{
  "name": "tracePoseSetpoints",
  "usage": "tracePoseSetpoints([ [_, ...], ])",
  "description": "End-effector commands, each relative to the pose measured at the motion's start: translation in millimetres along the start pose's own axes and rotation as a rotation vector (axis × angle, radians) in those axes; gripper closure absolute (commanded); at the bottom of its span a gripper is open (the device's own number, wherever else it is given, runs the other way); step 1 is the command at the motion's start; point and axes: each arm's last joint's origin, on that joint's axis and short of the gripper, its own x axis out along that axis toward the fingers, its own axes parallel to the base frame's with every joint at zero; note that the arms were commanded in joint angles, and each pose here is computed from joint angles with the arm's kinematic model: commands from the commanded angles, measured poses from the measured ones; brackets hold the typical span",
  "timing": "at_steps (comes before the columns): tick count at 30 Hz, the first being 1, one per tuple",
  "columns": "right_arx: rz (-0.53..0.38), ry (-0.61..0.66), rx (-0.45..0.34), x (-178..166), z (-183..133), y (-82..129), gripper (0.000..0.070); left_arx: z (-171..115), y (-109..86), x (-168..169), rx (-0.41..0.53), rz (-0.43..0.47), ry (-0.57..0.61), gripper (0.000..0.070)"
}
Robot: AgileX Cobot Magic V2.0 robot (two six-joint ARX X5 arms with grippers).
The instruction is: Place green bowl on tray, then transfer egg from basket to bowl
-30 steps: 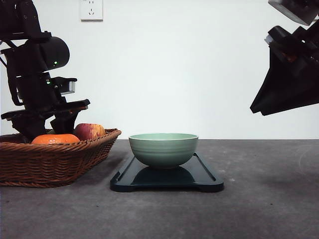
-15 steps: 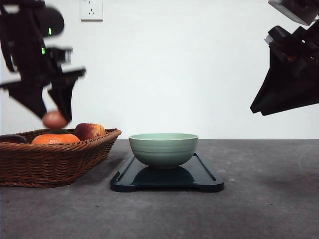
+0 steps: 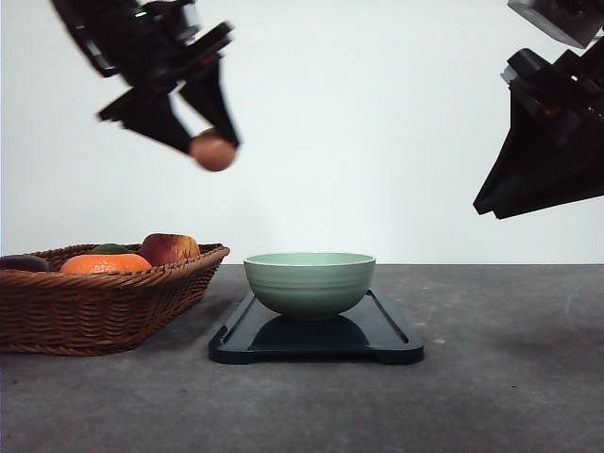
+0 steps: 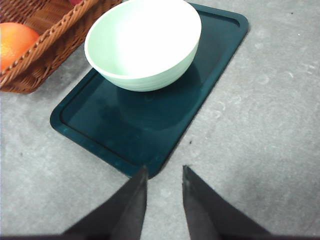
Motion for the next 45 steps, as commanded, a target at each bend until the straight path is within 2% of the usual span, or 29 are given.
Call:
tracePoseSetpoints([
  [1,0.002,-0.011,-0.007,0.2,3.0,1.2,0.0564,8.4,-10.6,6.9,0.071,0.004,-0.038,0.0472],
  [5,0.003,-0.011,-0.007,0.2,2.9,1.2,0.0564,9.2,-35.1,25.3,0.183,0.051,-0.069,0.0469],
  [11,0.002,-0.006,-0.006,0.2,2.4,1.2,0.0564,0.0,-52.0,63.8,0.239,0.059,-0.049,0.0469],
  [22,0.002,-0.005,-0.005,0.2,2.4,1.2,0.0564,-22.5,-44.6,120.2,0.239,0.072,0.028,0.0469],
  [39,0.001,-0.005,-0.006,0.2,2.4,1.2,0.0564,-44.5,-40.9,154.5,0.233,0.067,0.108,0.0469],
  [41,0.001,-0.005,-0.005,0.2,2.4,1.2,0.0564,-44.6,-42.5,154.8,0.236,0.064,0.106,0.0461],
  [45,0.001,-0.005,-0.005,0.2,2.4,1.2,0.0564,-45.6,-42.4,155.7,0.235,0.064,0.111,0.0390],
])
